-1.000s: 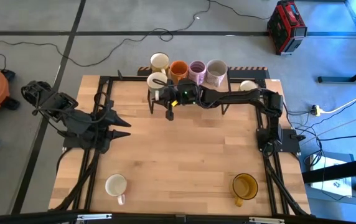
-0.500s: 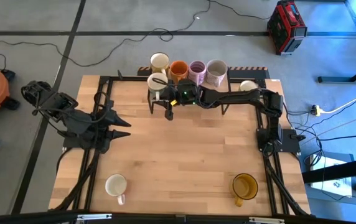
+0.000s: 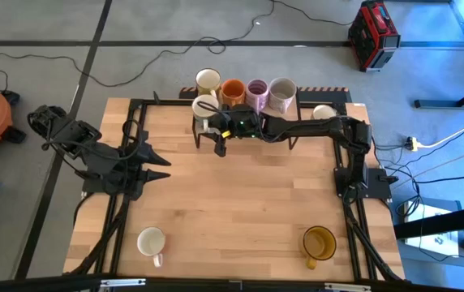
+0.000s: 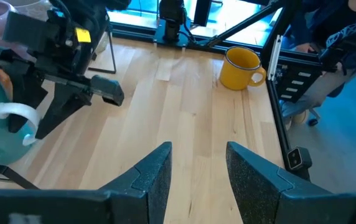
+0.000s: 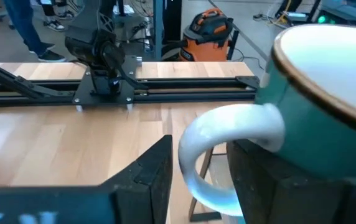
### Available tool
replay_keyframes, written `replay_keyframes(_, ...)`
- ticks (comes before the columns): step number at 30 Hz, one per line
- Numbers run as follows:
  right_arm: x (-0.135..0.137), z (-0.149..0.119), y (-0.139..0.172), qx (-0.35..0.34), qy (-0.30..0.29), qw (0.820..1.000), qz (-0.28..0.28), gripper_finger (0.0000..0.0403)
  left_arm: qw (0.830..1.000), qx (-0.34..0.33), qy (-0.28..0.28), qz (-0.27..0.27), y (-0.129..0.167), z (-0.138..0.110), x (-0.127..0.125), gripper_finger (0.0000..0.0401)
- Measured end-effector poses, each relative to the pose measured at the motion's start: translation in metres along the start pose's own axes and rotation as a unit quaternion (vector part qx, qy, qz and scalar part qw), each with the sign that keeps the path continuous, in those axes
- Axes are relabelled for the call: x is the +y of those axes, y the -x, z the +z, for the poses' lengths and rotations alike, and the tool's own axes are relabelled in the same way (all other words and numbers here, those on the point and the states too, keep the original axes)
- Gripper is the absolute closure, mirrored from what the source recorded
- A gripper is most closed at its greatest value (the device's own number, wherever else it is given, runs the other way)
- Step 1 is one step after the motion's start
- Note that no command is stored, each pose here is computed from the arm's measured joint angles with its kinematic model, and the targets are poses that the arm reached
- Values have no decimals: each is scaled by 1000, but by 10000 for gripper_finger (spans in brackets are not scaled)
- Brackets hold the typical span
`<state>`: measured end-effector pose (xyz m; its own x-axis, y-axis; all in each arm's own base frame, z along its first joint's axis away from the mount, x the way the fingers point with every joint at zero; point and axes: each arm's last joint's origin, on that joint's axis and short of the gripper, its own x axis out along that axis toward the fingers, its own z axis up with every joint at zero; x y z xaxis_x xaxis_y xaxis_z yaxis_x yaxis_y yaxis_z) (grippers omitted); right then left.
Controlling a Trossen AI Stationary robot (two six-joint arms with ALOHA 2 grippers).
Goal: Place coffee mugs
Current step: Put the red mug on the shelf
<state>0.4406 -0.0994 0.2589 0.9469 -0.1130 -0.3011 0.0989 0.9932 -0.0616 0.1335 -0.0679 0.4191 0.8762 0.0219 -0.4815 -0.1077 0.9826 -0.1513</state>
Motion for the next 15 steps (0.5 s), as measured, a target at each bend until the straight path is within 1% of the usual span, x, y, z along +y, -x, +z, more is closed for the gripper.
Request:
replay_keyframes(7, 0, 10, 15, 17, -9, 1000, -6, 262, 1000, 1, 0, -2, 0, 0, 0, 254)
replay_keyframes(15, 8, 20, 35, 58, -11, 998, 11, 262, 1000, 1, -1, -2, 0, 0, 0, 254)
